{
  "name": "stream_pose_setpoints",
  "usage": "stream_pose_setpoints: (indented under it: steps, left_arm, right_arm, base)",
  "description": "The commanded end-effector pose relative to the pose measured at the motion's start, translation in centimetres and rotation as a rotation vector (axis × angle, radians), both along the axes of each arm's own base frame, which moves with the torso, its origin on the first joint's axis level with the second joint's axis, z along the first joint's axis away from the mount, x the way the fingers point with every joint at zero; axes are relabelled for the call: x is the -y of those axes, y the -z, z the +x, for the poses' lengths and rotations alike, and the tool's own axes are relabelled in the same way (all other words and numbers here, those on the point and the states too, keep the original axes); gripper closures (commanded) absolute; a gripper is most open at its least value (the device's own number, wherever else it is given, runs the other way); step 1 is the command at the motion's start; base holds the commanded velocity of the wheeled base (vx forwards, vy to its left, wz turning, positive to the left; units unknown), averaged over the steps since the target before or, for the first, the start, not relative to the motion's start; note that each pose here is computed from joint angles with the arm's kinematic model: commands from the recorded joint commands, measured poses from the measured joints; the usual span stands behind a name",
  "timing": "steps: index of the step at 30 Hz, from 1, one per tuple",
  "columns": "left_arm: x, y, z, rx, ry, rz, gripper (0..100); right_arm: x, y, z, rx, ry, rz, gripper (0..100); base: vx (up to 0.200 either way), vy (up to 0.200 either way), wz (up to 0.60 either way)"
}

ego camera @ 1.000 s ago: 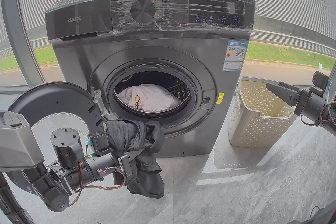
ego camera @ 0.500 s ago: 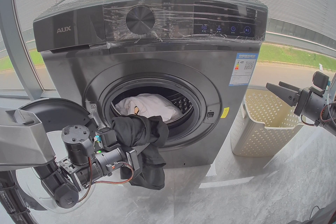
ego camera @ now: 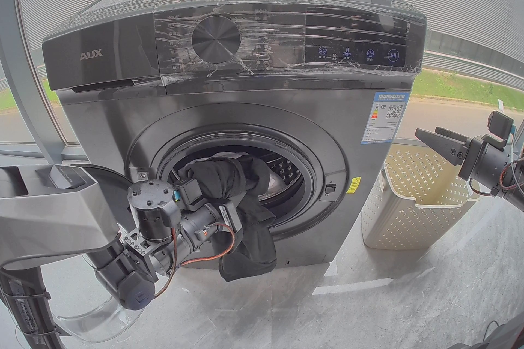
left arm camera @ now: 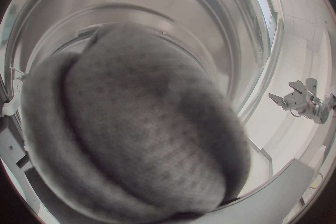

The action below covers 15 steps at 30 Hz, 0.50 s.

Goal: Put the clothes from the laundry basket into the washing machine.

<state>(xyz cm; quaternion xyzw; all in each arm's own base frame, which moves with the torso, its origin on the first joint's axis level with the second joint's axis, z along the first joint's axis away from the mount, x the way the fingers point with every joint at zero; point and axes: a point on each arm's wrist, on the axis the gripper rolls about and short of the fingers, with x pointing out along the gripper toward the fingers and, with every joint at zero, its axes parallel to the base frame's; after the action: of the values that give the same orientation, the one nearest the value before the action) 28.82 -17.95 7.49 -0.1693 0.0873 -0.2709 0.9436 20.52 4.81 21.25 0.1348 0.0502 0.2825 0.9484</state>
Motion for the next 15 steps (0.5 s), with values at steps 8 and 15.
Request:
stream_pose_setpoints:
  steps: [8,15]
  left_arm:
    - [1.5,-0.2,5.0,0.078,-0.107,-0.101,100]
    - [1.0,-1.3,7.0,0.133,-0.15,-0.139,100]
  right_arm:
    - [0.1,0.1,0.0,-0.003,0.003,0.0,0]
    - [0.3,0.3,0.2,-0.012,0.017,0.0,0]
  base:
    - [0.0,0.0,0.0]
    - [0.0,0.0,0.0]
